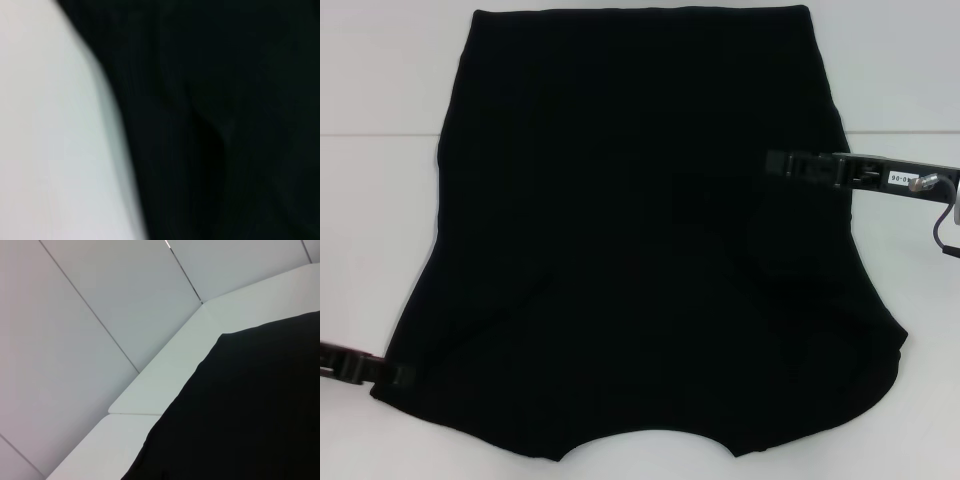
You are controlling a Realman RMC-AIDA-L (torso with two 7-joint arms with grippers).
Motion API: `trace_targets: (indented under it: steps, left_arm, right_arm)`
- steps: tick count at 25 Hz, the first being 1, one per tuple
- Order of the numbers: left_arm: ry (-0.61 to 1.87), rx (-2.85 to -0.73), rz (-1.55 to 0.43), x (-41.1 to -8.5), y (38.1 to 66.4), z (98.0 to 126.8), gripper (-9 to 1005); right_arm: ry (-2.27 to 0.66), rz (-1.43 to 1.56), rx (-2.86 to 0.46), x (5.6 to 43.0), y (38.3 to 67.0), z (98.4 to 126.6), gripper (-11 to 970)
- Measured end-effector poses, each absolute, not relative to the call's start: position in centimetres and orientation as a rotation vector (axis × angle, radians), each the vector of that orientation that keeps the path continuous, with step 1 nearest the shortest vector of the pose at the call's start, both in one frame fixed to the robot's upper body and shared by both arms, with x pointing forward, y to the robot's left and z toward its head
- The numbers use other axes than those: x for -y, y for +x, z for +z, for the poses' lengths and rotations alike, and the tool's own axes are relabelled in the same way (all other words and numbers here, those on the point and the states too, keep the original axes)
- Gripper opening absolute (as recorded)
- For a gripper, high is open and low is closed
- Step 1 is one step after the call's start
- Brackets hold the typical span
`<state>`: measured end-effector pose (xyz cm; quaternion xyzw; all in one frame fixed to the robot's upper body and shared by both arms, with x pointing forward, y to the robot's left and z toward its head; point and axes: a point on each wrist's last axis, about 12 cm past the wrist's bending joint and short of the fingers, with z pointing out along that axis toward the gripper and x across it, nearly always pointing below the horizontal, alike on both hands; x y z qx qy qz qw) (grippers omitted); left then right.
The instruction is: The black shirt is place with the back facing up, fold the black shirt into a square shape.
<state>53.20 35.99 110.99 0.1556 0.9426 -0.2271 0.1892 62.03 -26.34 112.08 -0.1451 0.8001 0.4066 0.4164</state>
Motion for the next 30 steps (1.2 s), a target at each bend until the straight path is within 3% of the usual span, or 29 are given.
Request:
trace_targets:
  steps: [6,15,28,30]
  left_arm:
    - [0.362,-2.687,-0.544,-37.3,53.1,111.6,516]
    - [0.261,-2.709,-0.577,-37.3,52.8,111.0,515]
    - [0.184,-2.478,-0.761,-36.1,54.1,110.9,618]
    - [0.186,-2.425,-0.777,-36.0,54.0,110.4,694]
  right_arm:
    - [-0.368,1.018,-2.008,26.4,62.0,112.0,562]
    - [-0.368,1.018,-2.004,26.4,62.0,112.1,561]
    - [-0.36,1.0,-1.969,27.2,62.1,112.5,561]
    - [-0.35,1.0,-1.959,27.4,62.0,112.5,561]
